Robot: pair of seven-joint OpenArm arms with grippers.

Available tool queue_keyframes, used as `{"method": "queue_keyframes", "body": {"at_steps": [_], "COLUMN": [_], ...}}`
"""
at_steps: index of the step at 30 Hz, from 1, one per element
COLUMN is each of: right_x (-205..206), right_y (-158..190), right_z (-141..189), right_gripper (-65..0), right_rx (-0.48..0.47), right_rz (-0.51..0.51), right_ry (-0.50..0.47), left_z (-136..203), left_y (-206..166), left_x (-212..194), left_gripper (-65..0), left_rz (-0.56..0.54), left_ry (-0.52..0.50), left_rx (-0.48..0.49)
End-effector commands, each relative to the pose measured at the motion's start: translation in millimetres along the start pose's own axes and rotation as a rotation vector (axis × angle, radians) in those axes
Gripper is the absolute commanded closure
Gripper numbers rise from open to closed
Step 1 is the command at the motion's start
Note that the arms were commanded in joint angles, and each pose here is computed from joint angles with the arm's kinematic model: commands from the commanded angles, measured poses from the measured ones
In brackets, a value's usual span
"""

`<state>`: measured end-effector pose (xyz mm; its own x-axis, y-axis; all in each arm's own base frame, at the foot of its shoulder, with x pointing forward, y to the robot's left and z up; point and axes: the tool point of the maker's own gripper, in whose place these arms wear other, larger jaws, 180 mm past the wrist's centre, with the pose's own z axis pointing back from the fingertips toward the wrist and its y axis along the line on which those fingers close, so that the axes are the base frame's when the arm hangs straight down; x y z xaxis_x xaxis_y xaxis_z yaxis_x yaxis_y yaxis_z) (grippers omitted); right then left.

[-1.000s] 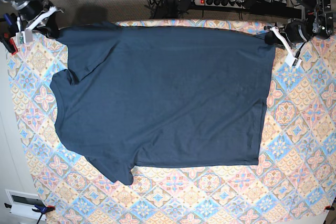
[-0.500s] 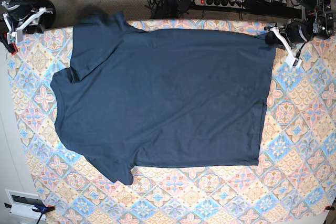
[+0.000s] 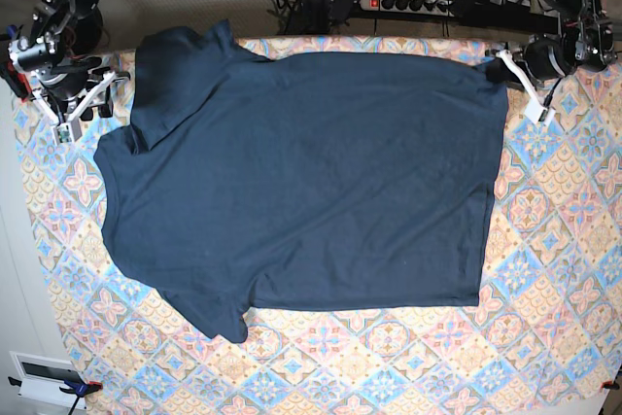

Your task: Layout the t-shirt on the table in an organized manner, then fold the t-shirt properly

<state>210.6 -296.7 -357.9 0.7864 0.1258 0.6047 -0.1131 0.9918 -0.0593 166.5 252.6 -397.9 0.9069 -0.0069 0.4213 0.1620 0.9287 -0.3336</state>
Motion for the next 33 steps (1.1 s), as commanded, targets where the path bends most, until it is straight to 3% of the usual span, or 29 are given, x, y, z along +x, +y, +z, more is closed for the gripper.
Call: {"method": "queue_keyframes", "body": {"at_steps": [1,14,24,30,33], "right_x": [23.4,-28.0,-11.6,-10.7,-10.7], "right_y": [-5.1,-1.8,24.5,34.8,34.8], "right_z": [2.4,-30.3,-43.1,-46.7,-46.7], "right_gripper": [-21.5,-21.9,-33.3,-33.0,-28.8], "right_rx": [-0.004,0.073,0.145,0.171,0.171], "right_rz": [0.012,-0.120,-0.077,-0.058,-0.058], "right_ry": [-0.080,0.051,-0.014,-0.008,-0.008], "left_z": [6.4,6.1,6.2,6.4,6.4], "left_y": [1.6,1.4,1.4,1.7,1.7], "left_x": [9.7,19.3,21.2,21.5,21.5], "left_gripper": [0.0,0.0,0.0,0.0,0.0], "left_rz": [-0.018,-0.027,-0.029,-0.029,-0.029], "left_ry": [-0.024,-0.045,-0.049,-0.050,-0.050], "left_rx": [0.004,0.003,0.003,0.004,0.004]}}
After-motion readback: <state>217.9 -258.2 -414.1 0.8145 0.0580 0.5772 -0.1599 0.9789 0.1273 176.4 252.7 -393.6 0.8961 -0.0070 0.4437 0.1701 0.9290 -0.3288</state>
